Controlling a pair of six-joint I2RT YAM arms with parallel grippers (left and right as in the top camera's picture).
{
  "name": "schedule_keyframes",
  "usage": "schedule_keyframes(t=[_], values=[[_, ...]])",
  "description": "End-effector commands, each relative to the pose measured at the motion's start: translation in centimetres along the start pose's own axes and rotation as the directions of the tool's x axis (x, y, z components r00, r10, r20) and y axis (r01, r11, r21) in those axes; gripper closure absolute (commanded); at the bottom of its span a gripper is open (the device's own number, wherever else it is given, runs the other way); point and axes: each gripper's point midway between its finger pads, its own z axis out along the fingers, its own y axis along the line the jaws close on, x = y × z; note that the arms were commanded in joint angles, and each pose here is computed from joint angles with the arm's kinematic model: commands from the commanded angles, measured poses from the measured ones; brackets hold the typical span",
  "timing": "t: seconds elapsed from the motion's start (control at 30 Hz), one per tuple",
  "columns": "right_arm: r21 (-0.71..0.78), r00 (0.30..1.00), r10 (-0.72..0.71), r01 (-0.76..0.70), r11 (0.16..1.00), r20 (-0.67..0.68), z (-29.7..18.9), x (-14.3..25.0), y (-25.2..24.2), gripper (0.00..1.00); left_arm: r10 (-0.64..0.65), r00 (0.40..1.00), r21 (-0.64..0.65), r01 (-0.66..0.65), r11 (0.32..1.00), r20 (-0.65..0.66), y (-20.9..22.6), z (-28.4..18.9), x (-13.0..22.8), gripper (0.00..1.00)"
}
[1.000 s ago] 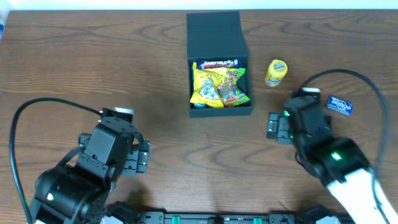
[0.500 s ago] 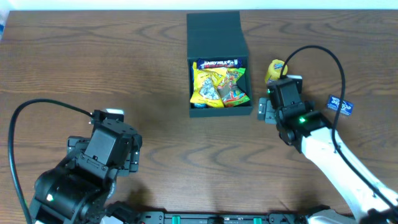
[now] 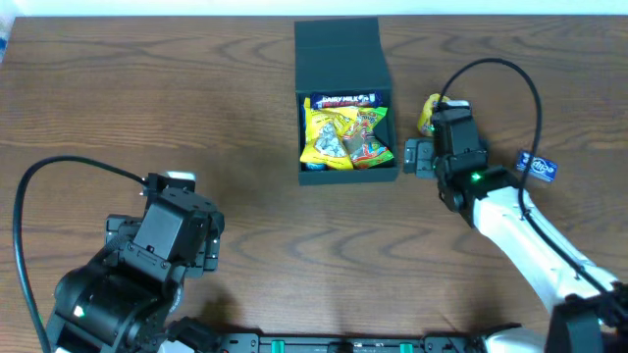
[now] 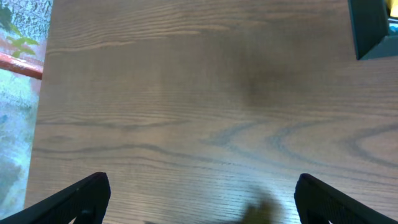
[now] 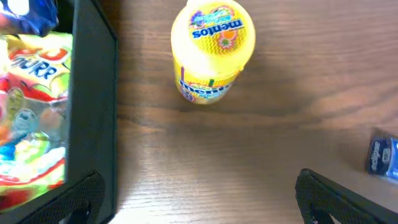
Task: Pack container
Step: 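Move the right gripper over the yellow Mentos tub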
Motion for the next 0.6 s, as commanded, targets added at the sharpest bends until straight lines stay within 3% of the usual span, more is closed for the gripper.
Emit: schedule_keyframes(t=[0.0, 0.23, 0.57], values=[[0.018, 0.999, -0.041, 0.042, 0.999, -0.025, 1.4, 0.4, -1.2, 0.01, -0.020, 1.000, -0.020, 0.021, 1.000, 0.002, 0.4, 0.0, 0.0, 0.05], [-0.054, 0.999, 0.035, -0.037, 0.998, -0.041, 3.8, 0.4, -2.3, 0.01, -0.021, 1.000, -0.020, 0.021, 1.000, 0.002, 0.4, 0.0, 0.0, 0.05], [-0.135, 0.999, 0.040, -0.041, 0.990, -0.005, 6.6, 0.0, -0.6, 0.01, -0.021, 1.000, -0.020, 0.021, 1.000, 0.002, 0.4, 0.0, 0.0, 0.05]])
